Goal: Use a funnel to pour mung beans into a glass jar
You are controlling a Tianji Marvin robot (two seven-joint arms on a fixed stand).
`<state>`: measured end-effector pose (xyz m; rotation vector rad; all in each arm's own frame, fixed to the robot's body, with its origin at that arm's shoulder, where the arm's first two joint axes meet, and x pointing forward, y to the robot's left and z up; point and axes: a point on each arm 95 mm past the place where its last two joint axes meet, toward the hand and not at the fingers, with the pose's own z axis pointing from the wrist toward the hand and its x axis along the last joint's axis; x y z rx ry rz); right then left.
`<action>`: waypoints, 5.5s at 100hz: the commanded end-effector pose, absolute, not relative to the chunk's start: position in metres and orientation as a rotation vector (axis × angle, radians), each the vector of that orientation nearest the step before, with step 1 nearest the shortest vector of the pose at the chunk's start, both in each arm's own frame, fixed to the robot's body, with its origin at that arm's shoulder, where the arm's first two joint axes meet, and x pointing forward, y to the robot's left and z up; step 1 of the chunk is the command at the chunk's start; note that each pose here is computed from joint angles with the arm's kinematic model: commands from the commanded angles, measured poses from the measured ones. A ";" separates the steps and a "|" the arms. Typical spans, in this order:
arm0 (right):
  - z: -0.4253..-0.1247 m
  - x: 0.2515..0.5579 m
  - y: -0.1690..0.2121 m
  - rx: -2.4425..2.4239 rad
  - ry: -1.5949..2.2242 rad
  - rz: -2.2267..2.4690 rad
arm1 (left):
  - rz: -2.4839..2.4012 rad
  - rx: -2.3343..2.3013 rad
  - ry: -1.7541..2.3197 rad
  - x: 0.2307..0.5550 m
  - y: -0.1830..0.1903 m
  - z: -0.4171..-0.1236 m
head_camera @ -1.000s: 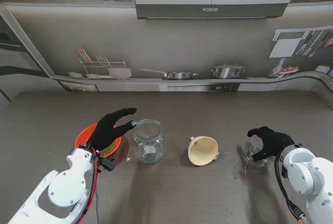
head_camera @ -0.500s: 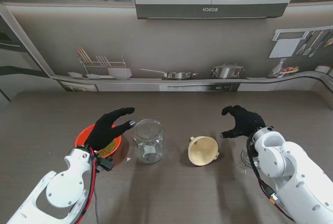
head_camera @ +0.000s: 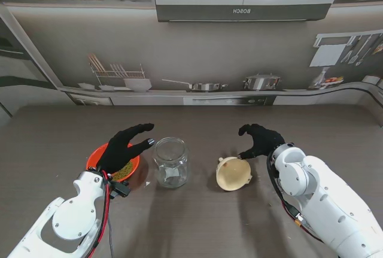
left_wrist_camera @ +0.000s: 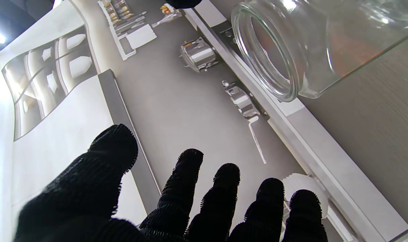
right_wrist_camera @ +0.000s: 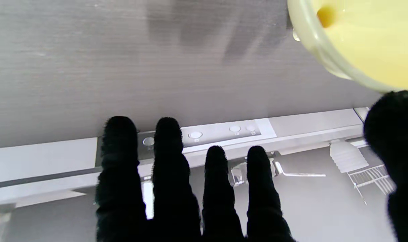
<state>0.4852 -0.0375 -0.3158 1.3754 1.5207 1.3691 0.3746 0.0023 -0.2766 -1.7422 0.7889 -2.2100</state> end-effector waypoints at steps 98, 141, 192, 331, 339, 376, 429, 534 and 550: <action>-0.345 0.490 -0.011 1.363 1.665 1.406 | -2.215 -1.757 0.798 0.374 0.003 -0.278; -0.355 0.507 0.011 1.457 1.603 1.524 | -2.214 -1.766 0.785 0.373 0.002 -0.278; -0.267 0.495 0.028 1.691 1.374 1.671 | -2.225 -1.739 0.761 0.372 0.006 -0.274; -0.222 0.490 0.154 1.651 1.578 1.687 | -2.268 -1.599 0.640 0.359 0.018 -0.257; -0.226 0.493 0.156 1.637 1.588 1.674 | -2.265 -1.604 0.640 0.358 0.018 -0.257; -0.241 0.503 0.162 1.558 1.657 1.611 | -2.262 -1.621 0.637 0.358 0.018 -0.257; -0.245 0.507 0.161 1.439 1.683 1.572 | -2.257 -1.649 0.657 0.359 0.016 -0.258; -0.214 0.470 0.116 1.118 1.385 1.794 | -2.255 -1.667 0.697 0.362 0.011 -0.261; -0.217 0.451 0.110 1.039 1.318 1.900 | -2.252 -1.670 0.706 0.362 0.010 -0.263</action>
